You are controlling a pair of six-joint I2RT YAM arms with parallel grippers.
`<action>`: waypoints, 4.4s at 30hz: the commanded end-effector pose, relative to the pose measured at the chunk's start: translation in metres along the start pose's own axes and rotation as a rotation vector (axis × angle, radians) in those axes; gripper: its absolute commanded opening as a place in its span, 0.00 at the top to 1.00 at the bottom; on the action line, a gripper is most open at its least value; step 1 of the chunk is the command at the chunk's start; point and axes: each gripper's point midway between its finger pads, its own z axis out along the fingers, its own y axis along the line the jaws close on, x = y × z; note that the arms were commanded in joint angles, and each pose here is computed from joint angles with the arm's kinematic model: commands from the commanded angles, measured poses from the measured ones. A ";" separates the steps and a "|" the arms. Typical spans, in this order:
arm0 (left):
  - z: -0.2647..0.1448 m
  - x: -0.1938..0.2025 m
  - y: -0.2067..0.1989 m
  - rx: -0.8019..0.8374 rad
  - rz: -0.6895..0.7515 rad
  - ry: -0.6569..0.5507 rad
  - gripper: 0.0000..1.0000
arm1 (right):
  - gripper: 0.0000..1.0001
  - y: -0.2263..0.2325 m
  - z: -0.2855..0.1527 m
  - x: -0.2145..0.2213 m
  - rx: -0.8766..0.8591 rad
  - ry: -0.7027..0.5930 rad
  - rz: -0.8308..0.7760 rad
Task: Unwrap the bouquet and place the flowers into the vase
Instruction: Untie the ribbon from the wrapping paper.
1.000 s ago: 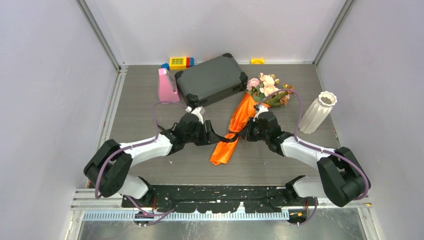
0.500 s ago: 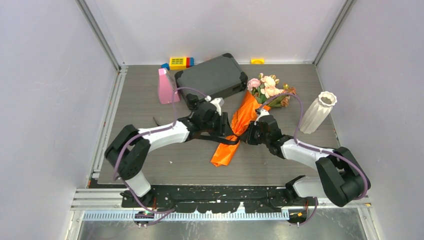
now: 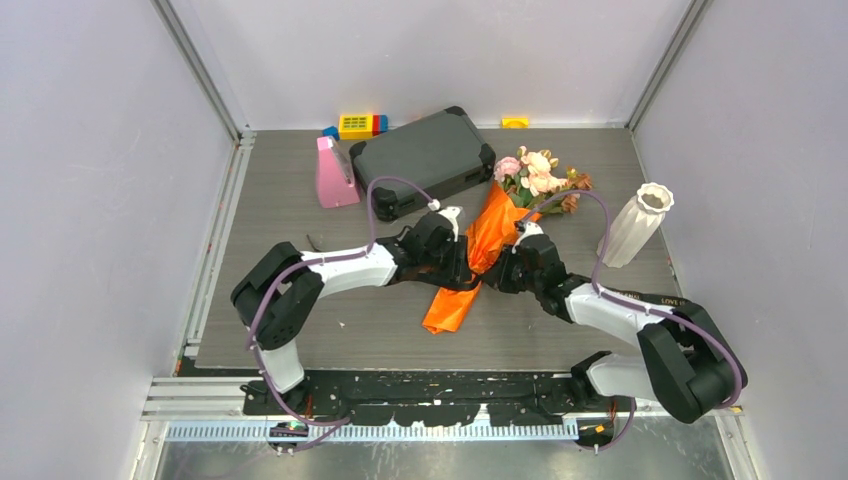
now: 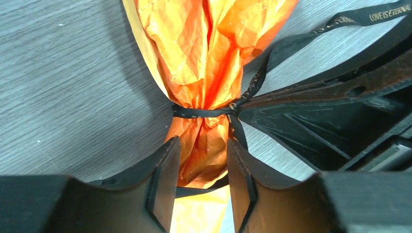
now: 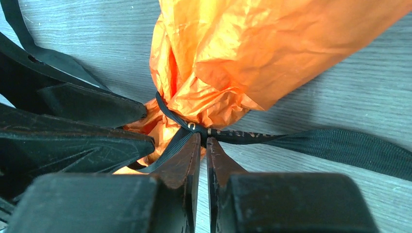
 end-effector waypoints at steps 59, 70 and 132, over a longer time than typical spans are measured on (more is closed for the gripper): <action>0.016 0.018 0.025 -0.018 -0.088 0.012 1.00 | 0.91 -0.002 -0.001 -0.017 0.014 -0.140 0.143; 0.015 0.019 0.034 -0.026 -0.119 0.004 1.00 | 1.00 -0.028 -0.008 0.007 0.126 -0.087 0.182; 0.023 -0.011 -0.031 0.118 0.815 0.020 0.77 | 1.00 -0.010 -0.015 0.005 0.042 -0.065 0.164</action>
